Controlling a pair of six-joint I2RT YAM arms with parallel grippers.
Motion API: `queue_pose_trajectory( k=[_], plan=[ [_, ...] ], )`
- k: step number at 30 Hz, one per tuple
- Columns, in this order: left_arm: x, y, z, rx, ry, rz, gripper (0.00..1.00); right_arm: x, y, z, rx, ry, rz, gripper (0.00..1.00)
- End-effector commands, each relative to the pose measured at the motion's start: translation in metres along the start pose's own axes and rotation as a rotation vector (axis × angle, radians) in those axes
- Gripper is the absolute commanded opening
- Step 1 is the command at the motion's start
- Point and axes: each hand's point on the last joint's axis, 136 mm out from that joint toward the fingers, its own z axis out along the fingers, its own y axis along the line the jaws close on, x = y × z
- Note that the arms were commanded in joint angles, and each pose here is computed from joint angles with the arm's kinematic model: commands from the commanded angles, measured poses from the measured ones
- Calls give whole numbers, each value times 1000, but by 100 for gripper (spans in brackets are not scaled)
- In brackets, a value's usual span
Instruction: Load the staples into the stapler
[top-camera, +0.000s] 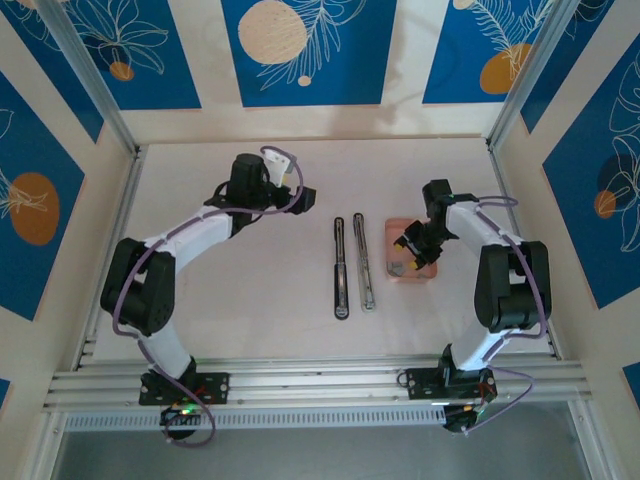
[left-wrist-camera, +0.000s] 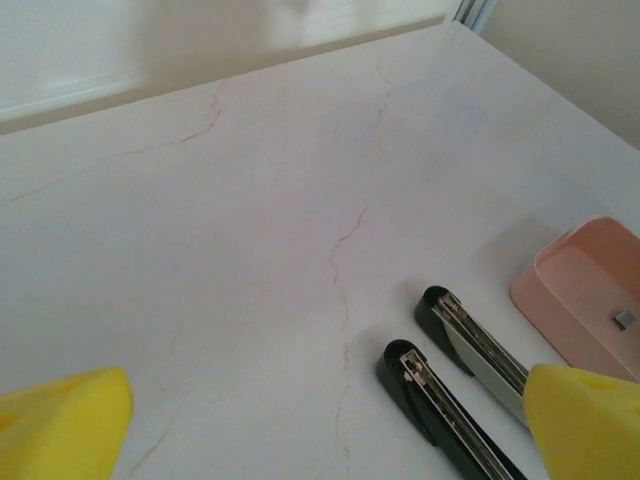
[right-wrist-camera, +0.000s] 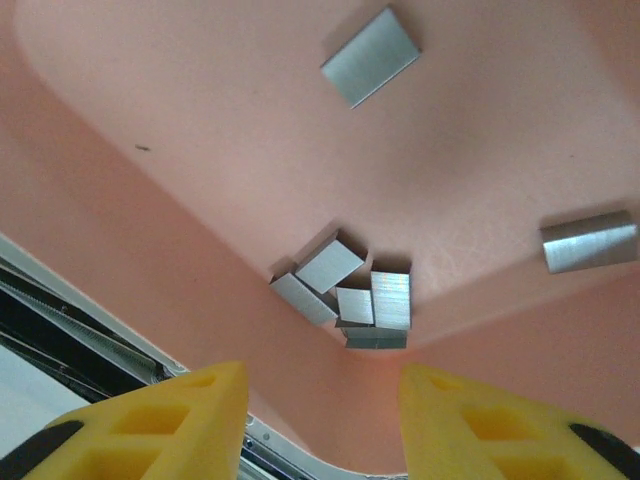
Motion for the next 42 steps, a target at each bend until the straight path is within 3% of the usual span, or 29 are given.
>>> queue_pose_trajectory(
  k=[1, 8, 17, 42],
  plan=[
    [-11, 6, 0, -20, 17, -47, 100, -3, -2, -6, -12, 11, 159, 45],
    [-16, 7, 6, -20, 62, -62, 100, -15, -7, -3, 0, -33, 468, 45],
    [-19, 15, 12, -43, 108, -14, 100, -29, -9, 7, 21, -99, 686, 40],
    [-25, 38, 30, -46, 115, -59, 100, -68, 4, 23, -9, -144, 734, 44]
  ],
)
